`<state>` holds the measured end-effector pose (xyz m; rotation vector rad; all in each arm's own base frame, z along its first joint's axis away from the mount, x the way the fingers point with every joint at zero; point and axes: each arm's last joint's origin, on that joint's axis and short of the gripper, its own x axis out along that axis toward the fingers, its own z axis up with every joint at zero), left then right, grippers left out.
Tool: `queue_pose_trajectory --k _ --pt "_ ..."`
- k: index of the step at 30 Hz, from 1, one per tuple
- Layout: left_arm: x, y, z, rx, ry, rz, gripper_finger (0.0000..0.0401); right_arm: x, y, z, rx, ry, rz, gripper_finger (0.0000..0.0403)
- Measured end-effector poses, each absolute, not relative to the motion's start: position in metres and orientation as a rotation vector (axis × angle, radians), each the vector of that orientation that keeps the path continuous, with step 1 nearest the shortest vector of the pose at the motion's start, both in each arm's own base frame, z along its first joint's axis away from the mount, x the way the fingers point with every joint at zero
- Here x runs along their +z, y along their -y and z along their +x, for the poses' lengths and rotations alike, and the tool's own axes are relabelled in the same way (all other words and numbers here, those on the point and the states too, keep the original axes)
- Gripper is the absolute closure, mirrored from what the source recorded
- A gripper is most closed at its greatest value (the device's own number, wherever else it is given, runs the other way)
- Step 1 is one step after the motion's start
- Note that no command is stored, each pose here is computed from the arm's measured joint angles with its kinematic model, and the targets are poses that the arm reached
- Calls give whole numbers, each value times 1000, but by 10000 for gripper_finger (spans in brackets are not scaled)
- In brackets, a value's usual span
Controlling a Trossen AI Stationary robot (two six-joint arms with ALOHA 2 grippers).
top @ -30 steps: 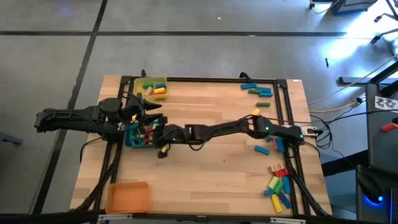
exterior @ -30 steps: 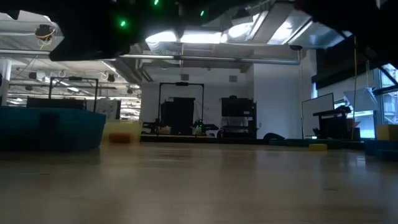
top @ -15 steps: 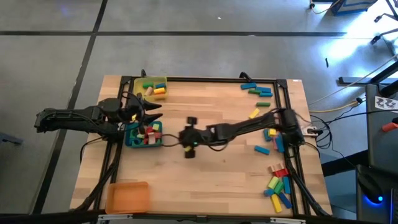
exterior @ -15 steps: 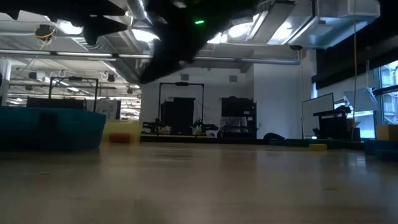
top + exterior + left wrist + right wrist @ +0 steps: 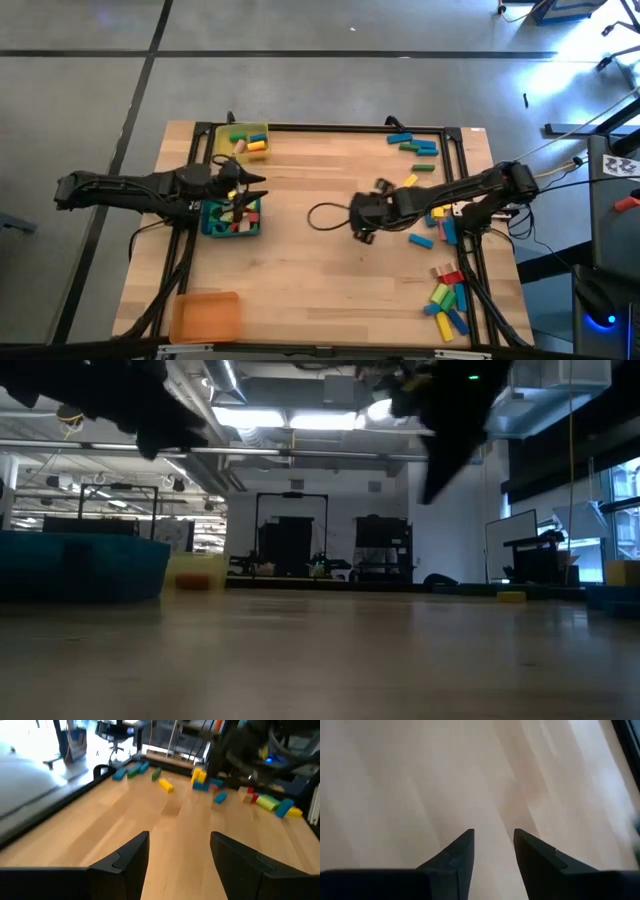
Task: Sort blocks by size
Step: Put the blue arch block into the blue bin
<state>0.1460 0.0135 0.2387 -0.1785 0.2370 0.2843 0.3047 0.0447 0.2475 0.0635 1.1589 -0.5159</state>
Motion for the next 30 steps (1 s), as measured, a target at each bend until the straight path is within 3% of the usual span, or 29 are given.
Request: queue_pose_trajectory --k 7,15,21,30 --pt "205 -14 152 304 -313 -244 205 253 -39 263 -800 -1408 229 265" --pt "182 -10 149 298 -377 -285 205 252 -42 256 -838 -1517 413 265" --pt "179 -6 149 271 -389 -260 205 231 -39 244 -994 -1583 571 264" --pt "179 -5 149 253 -390 -223 205 193 -28 226 -1143 -1646 697 204"
